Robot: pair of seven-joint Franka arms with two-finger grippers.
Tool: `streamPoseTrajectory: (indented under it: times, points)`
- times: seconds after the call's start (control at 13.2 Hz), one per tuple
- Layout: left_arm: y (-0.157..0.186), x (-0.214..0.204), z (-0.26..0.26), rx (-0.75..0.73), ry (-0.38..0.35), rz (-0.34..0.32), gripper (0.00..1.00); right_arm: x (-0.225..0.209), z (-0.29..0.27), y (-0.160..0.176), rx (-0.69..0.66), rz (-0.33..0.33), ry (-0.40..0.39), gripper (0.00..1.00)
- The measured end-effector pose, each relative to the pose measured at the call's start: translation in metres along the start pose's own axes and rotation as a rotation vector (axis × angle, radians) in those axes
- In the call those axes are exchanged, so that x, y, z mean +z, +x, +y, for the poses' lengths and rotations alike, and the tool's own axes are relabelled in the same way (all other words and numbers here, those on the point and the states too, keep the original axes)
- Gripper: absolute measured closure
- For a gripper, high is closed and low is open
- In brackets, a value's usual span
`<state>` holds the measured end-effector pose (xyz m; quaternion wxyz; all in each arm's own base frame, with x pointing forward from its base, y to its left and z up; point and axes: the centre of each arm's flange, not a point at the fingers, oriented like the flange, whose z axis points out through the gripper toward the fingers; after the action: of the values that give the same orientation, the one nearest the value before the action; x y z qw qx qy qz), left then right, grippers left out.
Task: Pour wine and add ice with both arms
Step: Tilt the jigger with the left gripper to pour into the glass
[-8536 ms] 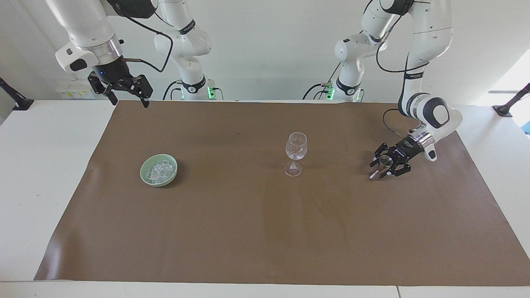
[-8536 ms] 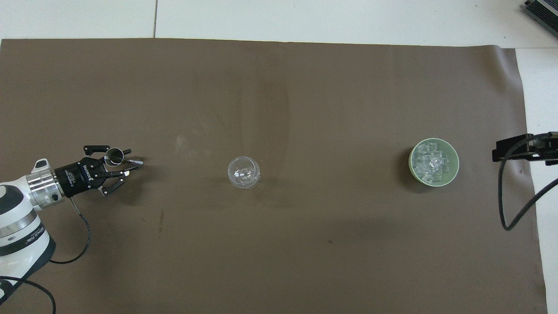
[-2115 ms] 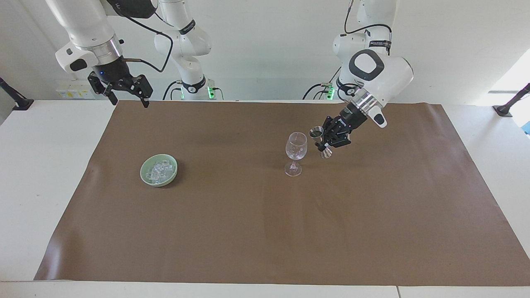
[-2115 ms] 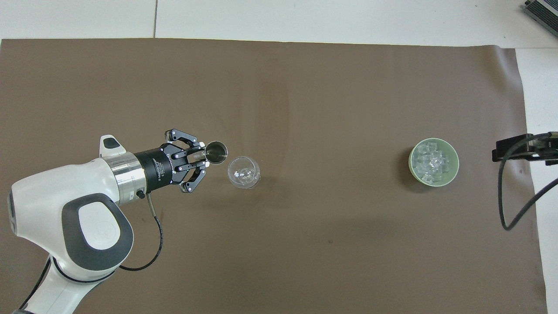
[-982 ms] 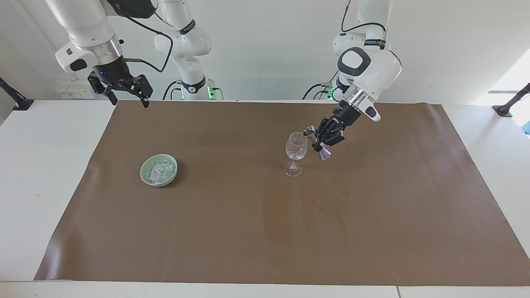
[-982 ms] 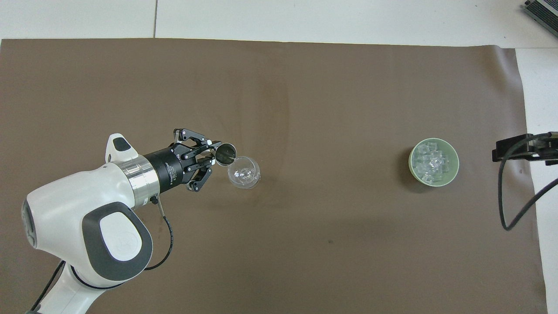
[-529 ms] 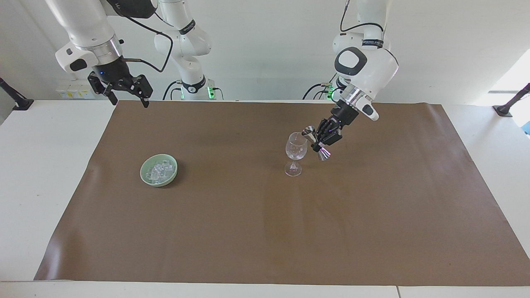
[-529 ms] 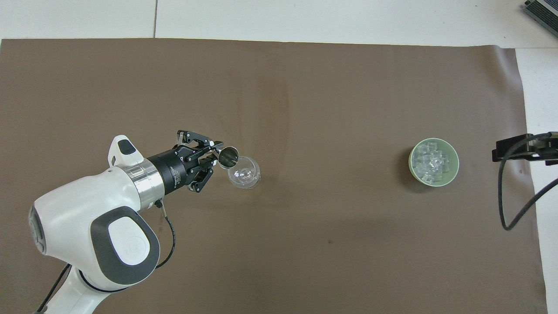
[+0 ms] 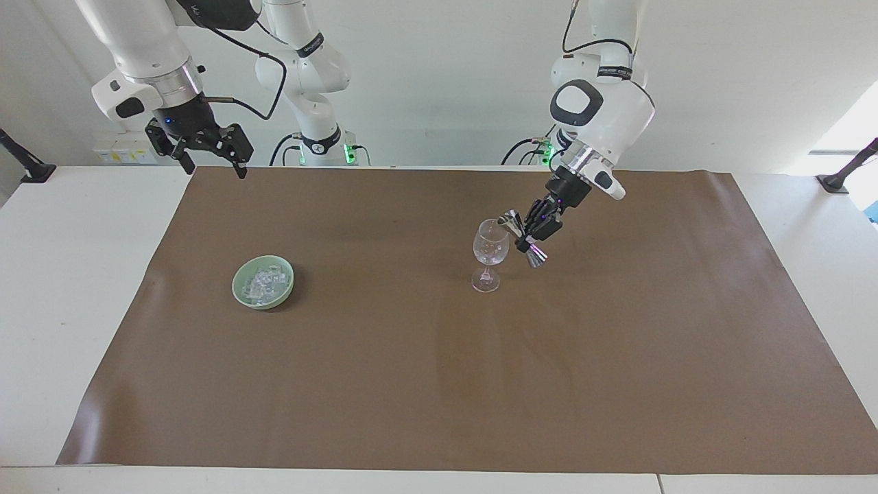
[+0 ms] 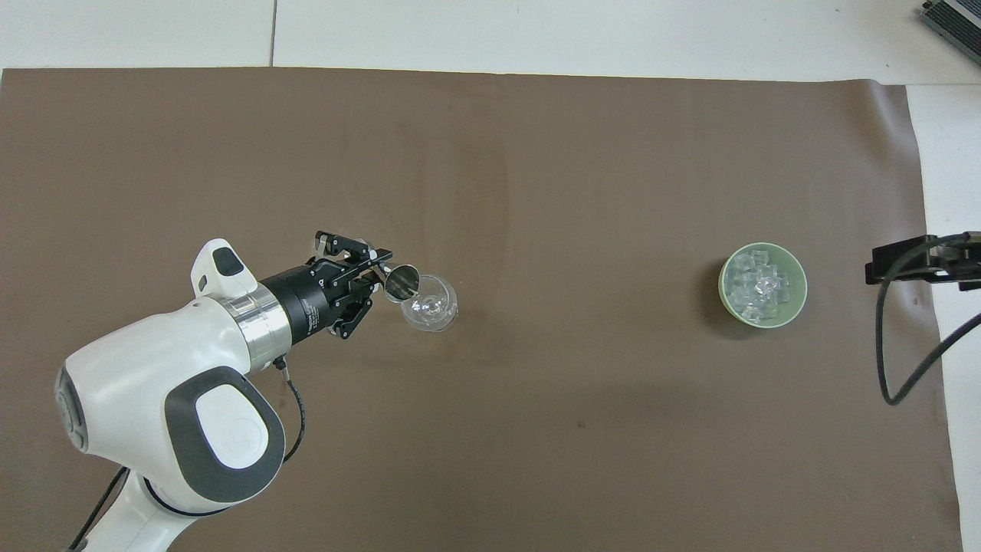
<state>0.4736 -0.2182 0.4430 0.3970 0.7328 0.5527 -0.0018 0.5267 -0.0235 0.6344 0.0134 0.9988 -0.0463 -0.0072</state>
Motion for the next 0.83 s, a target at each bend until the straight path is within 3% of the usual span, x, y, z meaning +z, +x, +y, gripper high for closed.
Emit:
streamPoseTrajectory:
  times: [0.83]
  points:
    - [-0.0087,-0.0035,0.0032,0.136,-0.064,0.052,0.78,0.0000,0.0000,0.0000,0.000,0.000,0.000,0.00]
